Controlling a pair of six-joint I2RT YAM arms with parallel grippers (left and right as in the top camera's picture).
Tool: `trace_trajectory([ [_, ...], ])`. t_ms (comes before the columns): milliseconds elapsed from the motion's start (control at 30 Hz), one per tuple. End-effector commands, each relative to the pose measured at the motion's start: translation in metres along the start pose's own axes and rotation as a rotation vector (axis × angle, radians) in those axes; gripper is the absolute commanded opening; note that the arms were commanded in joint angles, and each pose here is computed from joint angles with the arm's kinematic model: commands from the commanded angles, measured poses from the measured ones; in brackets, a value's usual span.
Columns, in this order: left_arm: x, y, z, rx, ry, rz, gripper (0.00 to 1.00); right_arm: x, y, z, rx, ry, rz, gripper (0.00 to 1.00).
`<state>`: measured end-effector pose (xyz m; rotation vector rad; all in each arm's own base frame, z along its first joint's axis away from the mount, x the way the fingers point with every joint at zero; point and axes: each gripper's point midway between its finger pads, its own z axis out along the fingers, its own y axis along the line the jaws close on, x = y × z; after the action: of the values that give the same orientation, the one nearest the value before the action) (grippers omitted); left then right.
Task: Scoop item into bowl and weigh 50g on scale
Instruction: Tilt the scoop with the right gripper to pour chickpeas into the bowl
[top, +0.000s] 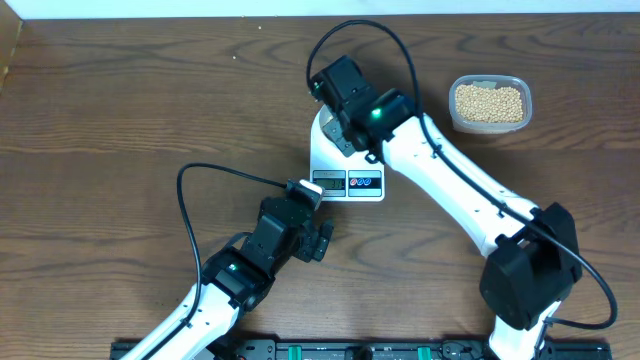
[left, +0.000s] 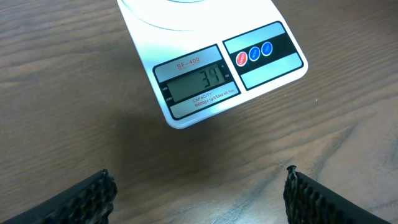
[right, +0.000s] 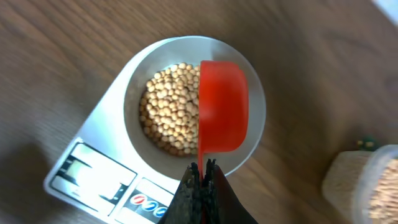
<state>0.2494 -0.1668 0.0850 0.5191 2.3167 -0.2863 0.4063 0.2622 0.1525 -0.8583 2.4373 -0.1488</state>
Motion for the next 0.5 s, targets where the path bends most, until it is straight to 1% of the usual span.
trace_trajectory([
  [0,-0.0117,0.0016,-0.0038,-0.015,-0.03,0.015,0.89,-0.0156,-0.0169,-0.0249,0.115,-0.056,-0.028,0.01],
  [233,-0.0117,0.0016,-0.0038,-0.015,-0.03,0.015,0.88,-0.0165,-0.0139,-0.0246,0.095,-0.061,-0.028,0.01],
  [467,-0.0117,0.0016,-0.0038,-0.015,-0.03,0.015,0.88,-0.0239,-0.0122,-0.0337,-0.06,-0.111,0.025,0.01],
])
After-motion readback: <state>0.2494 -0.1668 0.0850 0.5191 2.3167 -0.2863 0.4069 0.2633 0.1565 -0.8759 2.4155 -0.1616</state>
